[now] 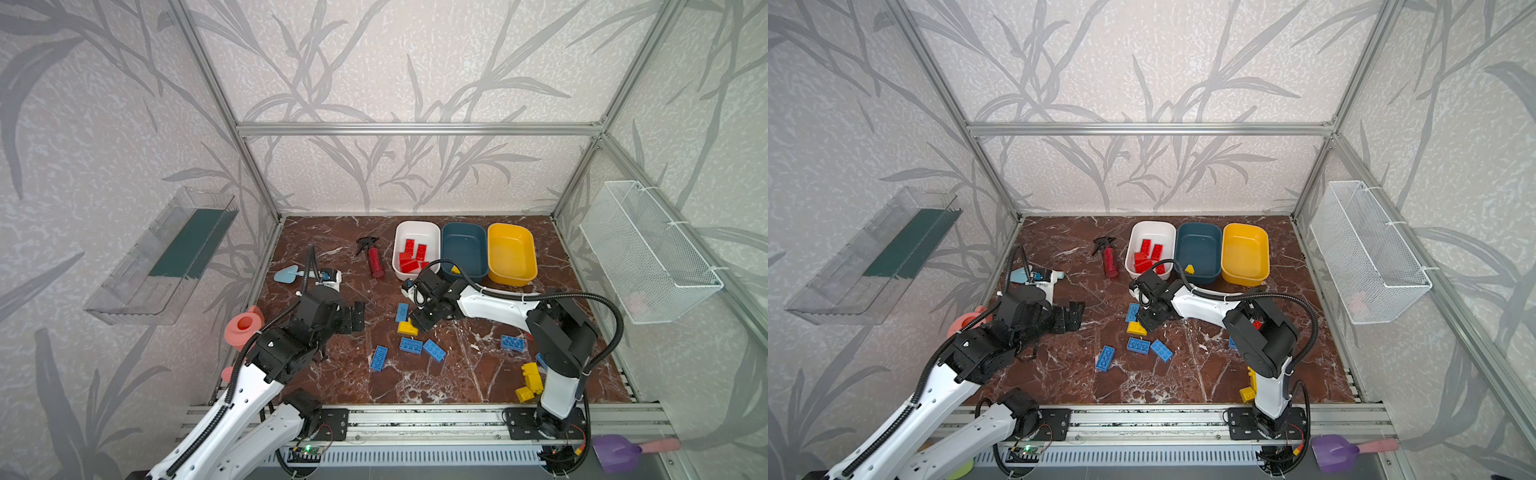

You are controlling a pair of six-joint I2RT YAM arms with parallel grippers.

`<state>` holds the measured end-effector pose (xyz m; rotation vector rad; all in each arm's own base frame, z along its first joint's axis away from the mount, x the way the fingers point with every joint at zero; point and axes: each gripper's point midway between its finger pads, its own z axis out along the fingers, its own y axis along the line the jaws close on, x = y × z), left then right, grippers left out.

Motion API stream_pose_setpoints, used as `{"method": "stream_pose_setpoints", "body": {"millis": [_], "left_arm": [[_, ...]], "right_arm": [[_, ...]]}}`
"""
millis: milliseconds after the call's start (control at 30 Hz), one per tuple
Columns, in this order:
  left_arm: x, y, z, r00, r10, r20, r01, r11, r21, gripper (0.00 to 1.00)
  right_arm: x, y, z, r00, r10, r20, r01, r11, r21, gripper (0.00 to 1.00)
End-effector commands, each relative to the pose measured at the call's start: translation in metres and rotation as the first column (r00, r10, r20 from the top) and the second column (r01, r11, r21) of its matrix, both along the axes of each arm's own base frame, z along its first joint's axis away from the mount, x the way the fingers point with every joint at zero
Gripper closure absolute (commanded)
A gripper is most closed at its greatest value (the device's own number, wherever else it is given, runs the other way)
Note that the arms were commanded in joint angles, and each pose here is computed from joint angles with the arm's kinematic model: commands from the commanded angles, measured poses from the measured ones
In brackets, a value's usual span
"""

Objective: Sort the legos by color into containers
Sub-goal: 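Lower right gripper onto tall yellow 2x2 brick while left gripper withdraws, then lift tall yellow brick with right gripper and carry it over teal bin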

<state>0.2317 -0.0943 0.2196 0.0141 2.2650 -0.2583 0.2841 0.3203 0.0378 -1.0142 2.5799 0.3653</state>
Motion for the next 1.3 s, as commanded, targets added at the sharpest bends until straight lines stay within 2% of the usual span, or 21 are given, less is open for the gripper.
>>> {"method": "stream_pose_setpoints", "body": {"millis": [0,267,633,1033,1267], "left_arm": [[0.001,0.004,0.000,1.000,0.026,0.009,-0.026,1.000,-0.013,0.03],[0.003,0.004,-0.001,1.000,0.028,0.001,-0.028,0.999,-0.023,0.03],[0.005,0.004,-0.004,0.999,0.031,-0.013,-0.031,0.999,-0.033,0.03],[0.005,0.004,-0.006,0.999,0.030,-0.021,-0.031,0.999,-0.040,0.04],[0.005,0.005,-0.006,0.999,0.031,-0.023,-0.032,0.998,-0.044,0.04]], "right_arm": [[0.003,-0.002,0.001,1.000,0.000,0.011,0.001,0.999,-0.037,0.41],[0.010,0.000,0.007,1.000,-0.005,0.020,0.005,0.999,-0.031,0.41],[0.014,0.000,-0.007,1.000,-0.010,0.012,0.011,0.998,-0.057,0.41],[0.019,0.001,-0.010,1.000,-0.029,0.010,0.029,0.997,-0.068,0.63],[0.020,0.002,0.006,0.999,-0.041,0.029,0.042,0.998,-0.046,0.80]]}}
